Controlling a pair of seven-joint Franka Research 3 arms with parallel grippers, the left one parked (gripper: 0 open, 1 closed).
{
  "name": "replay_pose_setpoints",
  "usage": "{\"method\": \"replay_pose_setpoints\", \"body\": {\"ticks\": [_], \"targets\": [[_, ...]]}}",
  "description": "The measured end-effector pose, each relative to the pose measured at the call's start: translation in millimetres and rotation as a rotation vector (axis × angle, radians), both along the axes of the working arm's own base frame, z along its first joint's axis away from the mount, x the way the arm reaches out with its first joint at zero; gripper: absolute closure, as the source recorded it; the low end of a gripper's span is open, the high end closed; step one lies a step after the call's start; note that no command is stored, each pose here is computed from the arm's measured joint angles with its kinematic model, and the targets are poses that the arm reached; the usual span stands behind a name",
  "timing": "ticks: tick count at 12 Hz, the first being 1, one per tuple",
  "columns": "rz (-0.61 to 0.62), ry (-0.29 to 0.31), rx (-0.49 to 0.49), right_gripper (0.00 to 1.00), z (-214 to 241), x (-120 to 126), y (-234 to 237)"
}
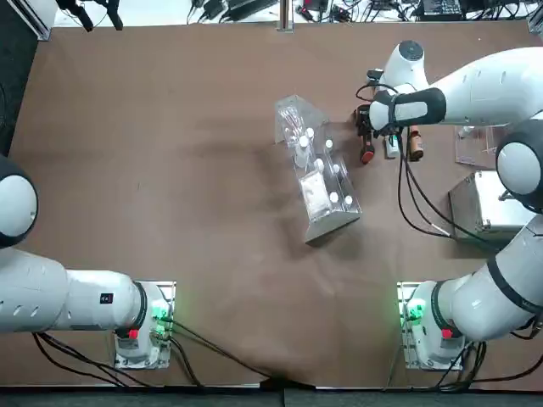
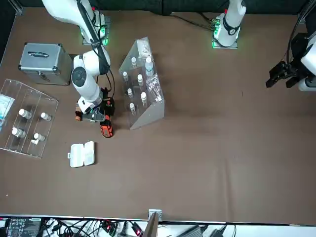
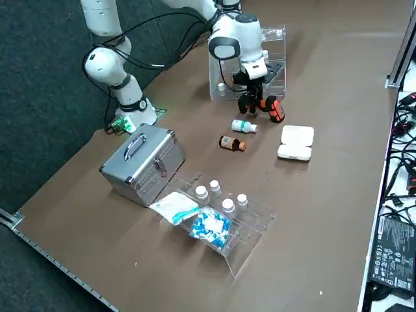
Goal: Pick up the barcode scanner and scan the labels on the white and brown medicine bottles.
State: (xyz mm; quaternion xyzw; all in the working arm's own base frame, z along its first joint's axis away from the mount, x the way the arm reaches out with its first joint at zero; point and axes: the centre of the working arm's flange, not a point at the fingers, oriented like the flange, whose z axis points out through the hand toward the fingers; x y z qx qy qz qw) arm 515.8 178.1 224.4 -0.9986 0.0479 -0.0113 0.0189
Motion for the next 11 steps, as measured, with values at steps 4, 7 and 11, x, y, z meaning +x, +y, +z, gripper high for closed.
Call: {"method": "replay_pose_setpoints", "body": {"ticks": [4, 7, 11], "targets": [[-0.001, 0.001, 0.000, 0.26, -2.3, 1.7, 0.6], [-0.001, 0.001, 0.000, 0.26, -4.0, 3.8, 1.3], [-0.002, 0.004, -0.001, 0.29, -6.5, 5.3, 1.7]]}}
